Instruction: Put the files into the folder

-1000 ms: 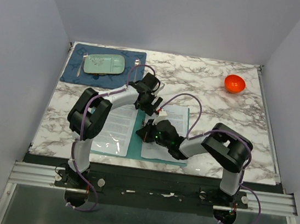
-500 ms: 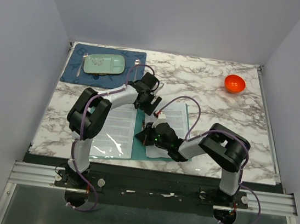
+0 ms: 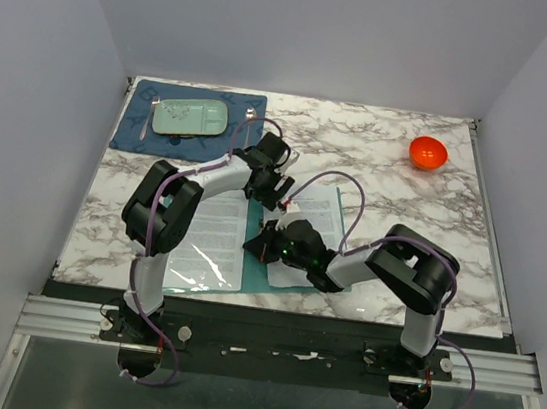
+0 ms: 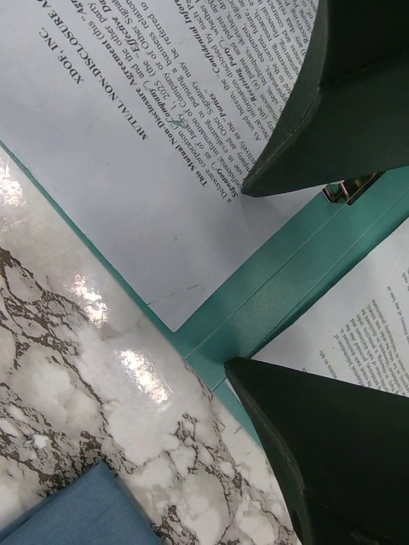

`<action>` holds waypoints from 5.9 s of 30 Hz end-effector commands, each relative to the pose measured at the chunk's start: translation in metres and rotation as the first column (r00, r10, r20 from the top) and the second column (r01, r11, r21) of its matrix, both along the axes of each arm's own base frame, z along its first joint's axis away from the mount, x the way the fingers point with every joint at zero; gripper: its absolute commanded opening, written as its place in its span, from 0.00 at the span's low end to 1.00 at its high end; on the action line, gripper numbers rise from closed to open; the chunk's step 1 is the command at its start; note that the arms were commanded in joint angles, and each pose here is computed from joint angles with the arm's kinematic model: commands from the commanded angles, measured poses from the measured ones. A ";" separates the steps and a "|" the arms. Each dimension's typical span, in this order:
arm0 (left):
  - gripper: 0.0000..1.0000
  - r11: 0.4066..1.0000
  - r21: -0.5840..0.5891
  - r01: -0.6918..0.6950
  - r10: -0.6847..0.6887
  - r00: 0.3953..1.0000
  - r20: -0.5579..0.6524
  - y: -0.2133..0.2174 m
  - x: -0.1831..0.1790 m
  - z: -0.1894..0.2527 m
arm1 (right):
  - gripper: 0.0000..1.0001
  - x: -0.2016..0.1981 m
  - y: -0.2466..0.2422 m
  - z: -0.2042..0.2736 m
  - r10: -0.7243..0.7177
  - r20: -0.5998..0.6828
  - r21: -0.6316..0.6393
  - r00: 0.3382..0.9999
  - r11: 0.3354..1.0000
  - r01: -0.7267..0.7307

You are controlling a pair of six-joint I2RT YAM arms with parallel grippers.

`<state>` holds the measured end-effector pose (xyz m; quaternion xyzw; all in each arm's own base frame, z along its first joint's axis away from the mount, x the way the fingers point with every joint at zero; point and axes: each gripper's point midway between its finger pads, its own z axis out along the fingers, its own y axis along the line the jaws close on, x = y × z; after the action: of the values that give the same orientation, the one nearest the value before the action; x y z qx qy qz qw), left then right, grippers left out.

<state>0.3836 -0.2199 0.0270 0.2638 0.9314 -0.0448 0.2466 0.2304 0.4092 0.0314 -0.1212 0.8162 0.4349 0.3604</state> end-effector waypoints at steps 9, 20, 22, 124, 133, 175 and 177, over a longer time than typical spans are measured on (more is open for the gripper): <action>0.89 0.989 0.146 0.025 -0.013 0.996 -0.084 0.037 -0.024 -0.026 | 0.01 0.007 0.009 0.063 0.082 0.123 0.030 0.989 0.996 -0.087; 0.88 0.989 0.146 0.029 -0.017 0.996 -0.086 0.036 -0.025 -0.028 | 0.01 0.044 -0.010 0.072 0.009 0.160 0.022 0.987 1.000 -0.013; 0.88 0.989 0.146 0.028 -0.016 0.996 -0.083 0.037 -0.024 -0.026 | 0.01 0.049 -0.007 0.061 0.023 0.140 0.008 0.990 1.000 -0.024; 0.81 0.989 0.143 0.042 -0.028 0.995 -0.099 0.037 -0.014 -0.039 | 0.01 -0.033 -0.143 -0.150 -0.267 -0.304 -0.578 0.914 0.814 0.045; 0.80 0.988 0.149 0.042 -0.029 0.996 -0.090 0.040 -0.011 -0.036 | 0.01 -0.038 -0.112 -0.149 -0.195 -0.376 -0.429 0.906 0.903 0.017; 0.99 0.990 -0.139 -0.019 0.038 0.991 0.131 0.031 0.024 0.159 | 0.43 0.074 -0.054 0.042 -0.110 0.097 -0.402 0.989 0.905 0.140; 0.99 0.982 -0.172 -0.072 0.092 0.989 0.114 0.054 0.025 0.171 | 0.43 0.077 -0.056 0.040 -0.099 0.114 -0.431 0.989 0.892 0.139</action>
<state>0.4084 -0.2025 0.1368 0.2648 0.9164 -0.0678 0.2923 0.2987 0.3825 0.0988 -0.1432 0.8510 0.3161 0.3941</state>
